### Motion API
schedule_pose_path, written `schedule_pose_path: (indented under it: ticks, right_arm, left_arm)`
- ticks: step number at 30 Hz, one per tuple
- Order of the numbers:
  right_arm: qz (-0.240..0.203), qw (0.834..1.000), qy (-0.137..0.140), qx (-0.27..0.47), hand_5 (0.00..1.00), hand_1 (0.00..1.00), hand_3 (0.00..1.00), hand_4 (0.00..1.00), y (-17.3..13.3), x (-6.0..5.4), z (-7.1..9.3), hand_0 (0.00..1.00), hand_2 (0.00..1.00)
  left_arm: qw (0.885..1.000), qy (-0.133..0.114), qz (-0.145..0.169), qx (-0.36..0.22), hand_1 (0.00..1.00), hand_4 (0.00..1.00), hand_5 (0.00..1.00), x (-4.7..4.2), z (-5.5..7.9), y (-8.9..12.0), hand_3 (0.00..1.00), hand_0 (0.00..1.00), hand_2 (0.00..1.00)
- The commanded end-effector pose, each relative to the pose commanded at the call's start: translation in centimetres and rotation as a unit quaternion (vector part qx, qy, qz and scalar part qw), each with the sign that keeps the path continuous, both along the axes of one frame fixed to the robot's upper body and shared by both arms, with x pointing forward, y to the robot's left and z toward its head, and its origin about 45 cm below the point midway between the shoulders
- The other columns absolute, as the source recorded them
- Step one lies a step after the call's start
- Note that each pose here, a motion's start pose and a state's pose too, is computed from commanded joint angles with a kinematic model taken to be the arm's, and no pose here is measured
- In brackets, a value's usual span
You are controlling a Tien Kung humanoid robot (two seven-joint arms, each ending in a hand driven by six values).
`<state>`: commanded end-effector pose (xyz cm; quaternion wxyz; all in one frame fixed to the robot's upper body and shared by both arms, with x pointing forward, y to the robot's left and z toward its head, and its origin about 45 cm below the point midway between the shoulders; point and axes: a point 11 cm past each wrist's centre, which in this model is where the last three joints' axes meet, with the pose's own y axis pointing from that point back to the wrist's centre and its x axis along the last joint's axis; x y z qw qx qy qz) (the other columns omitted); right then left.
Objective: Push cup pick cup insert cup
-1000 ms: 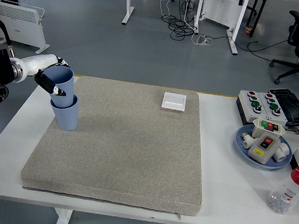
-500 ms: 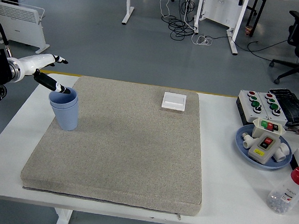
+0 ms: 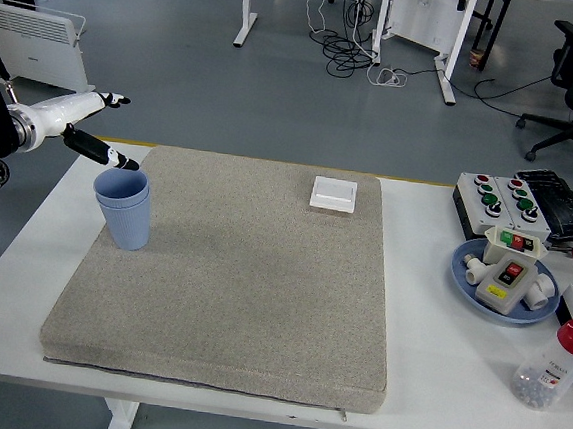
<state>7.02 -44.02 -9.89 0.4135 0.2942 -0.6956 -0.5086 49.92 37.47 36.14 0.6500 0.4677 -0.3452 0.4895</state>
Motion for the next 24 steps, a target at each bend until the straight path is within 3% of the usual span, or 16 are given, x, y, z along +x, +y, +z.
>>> schedule_pose_path:
  ticks: [2, 3, 5, 8, 9, 10, 14, 15, 18, 21, 22, 24]
  right_arm:
    - [0.0, 1.0, 0.0, 0.0, 0.467, 0.649, 0.573, 0.119, 0.0, 0.0, 0.0, 0.722, 0.644]
    - [0.0, 1.0, 0.0, 0.0, 0.467, 0.648, 0.573, 0.119, 0.0, 0.0, 0.0, 0.722, 0.644]
    - [-0.001, 1.0, 0.0, 0.0, 0.467, 0.648, 0.573, 0.119, 0.0, -0.1, 0.0, 0.722, 0.644]
    - [-0.001, 1.0, 0.001, 0.0, 0.467, 0.648, 0.573, 0.119, 0.1, -0.2, -0.1, 0.722, 0.644]
    - [-0.001, 1.0, 0.001, 0.0, 0.467, 0.648, 0.573, 0.12, 0.1, -0.2, -0.1, 0.723, 0.644]
    - [-0.002, 1.0, 0.001, 0.001, 0.467, 0.648, 0.573, 0.12, 0.1, -0.2, -0.1, 0.723, 0.644]
    - [-0.002, 1.0, 0.004, 0.001, 0.467, 0.648, 0.573, 0.12, 0.1, -0.5, -0.1, 0.723, 0.644]
    - [-0.002, 1.0, 0.004, 0.001, 0.468, 0.647, 0.573, 0.119, 0.1, -0.5, -0.1, 0.722, 0.644]
    - [-0.002, 1.0, 0.004, 0.0, 0.468, 0.647, 0.573, 0.119, 0.0, -0.6, -0.1, 0.722, 0.644]
    - [0.0, 1.0, 0.007, 0.001, 0.468, 0.647, 0.573, 0.119, 0.1, -0.8, -0.2, 0.722, 0.644]
    - [0.0, 1.0, 0.008, 0.001, 0.468, 0.647, 0.574, 0.12, 0.1, -0.8, -0.2, 0.723, 0.644]
    - [-0.001, 1.0, 0.009, 0.001, 0.468, 0.647, 0.574, 0.12, 0.1, -1.0, -0.2, 0.723, 0.644]
  left_arm:
    - [0.999, -0.028, -0.009, -0.026, 0.998, 0.998, 0.521, 0.0, 0.4, 0.0, 0.998, 0.998, 0.998]
    - [0.997, -0.052, -0.016, -0.051, 0.711, 0.744, 0.595, -0.06, 0.7, 0.0, 0.725, 0.741, 0.754]
    - [0.987, -0.111, -0.028, -0.113, 0.711, 0.744, 0.595, -0.21, 2.2, 0.0, 0.725, 0.741, 0.754]
    - [0.956, -0.21, -0.039, -0.204, 0.711, 0.744, 0.595, -1.02, 4.8, 0.7, 0.725, 0.741, 0.754]
    - [0.945, -0.229, -0.047, -0.229, 0.684, 0.574, 0.826, -1.27, 5.4, 0.8, 0.638, 0.7, 0.737]
    - [0.936, -0.239, -0.044, -0.254, 0.684, 0.574, 0.826, -1.58, 5.7, 1.0, 0.638, 0.7, 0.737]
    - [0.904, -0.237, -0.01, -0.357, 0.684, 0.574, 0.826, -2.93, 5.7, 2.4, 0.638, 0.7, 0.737]
    - [0.894, -0.236, -0.006, -0.38, 0.7, 0.555, 0.922, -3.1, 5.7, 2.6, 0.659, 0.714, 0.752]
    - [0.865, -0.232, 0.009, -0.444, 0.7, 0.555, 0.922, -3.85, 5.3, 3.3, 0.659, 0.714, 0.752]
    - [0.83, -0.201, 0.054, -0.517, 0.7, 0.555, 0.922, -5.34, 3.4, 4.9, 0.659, 0.714, 0.752]
    - [0.816, -0.19, 0.068, -0.541, 0.732, 0.57, 0.998, -5.76, 2.7, 5.4, 0.729, 0.757, 0.774]
    - [0.788, -0.162, 0.086, -0.587, 0.732, 0.57, 0.998, -6.63, 1.4, 6.0, 0.729, 0.757, 0.774]
